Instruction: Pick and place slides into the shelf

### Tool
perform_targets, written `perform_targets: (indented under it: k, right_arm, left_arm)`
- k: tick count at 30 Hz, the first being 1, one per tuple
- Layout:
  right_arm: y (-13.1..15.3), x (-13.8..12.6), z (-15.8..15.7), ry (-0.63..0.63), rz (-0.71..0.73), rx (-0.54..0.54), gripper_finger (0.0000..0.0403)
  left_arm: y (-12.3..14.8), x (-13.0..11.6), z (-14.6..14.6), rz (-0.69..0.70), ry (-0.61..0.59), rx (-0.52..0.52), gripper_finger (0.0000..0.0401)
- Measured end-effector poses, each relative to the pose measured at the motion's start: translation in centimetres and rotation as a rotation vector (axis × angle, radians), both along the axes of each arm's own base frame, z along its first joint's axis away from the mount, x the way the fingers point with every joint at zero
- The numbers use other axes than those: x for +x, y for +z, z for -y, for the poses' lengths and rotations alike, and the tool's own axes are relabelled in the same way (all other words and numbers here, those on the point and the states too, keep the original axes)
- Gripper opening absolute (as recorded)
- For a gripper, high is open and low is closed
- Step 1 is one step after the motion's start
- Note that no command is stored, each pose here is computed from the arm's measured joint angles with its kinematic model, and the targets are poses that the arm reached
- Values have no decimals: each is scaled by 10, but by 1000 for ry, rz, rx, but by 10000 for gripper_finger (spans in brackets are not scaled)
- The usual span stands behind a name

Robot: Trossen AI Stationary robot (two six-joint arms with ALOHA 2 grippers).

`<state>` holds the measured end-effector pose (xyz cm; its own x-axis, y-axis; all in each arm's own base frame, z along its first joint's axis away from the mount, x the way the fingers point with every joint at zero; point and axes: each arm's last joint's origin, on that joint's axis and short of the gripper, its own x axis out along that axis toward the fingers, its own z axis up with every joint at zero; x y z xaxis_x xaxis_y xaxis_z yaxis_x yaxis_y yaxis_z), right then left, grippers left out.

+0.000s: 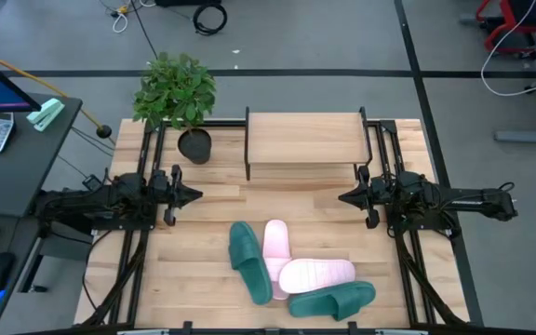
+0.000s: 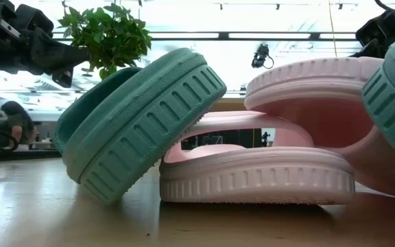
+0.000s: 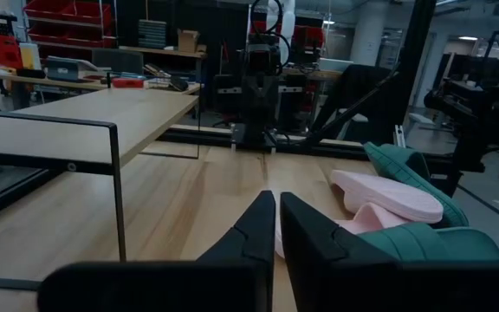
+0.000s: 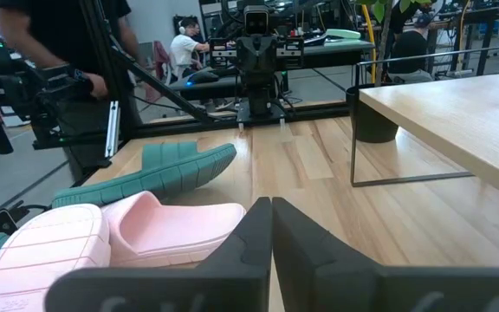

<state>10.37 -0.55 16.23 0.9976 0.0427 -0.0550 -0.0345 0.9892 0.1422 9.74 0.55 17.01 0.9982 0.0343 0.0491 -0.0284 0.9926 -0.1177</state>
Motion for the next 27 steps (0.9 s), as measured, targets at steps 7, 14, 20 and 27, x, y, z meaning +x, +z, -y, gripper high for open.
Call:
perform_targets:
  k: [7,14,20,27]
  right_arm:
    - [0,0,0,0,0,0,18]
    - [0,0,0,0,0,0,18]
    - [0,0,0,0,0,0,18]
    - [0,0,0,0,0,0,18]
  left_arm:
    - [0,0,0,0,0,0,32]
    - [0,0,0,0,0,0,34]
    - [0,0,0,0,0,0,23]
    - [0,0,0,0,-1,0,32]
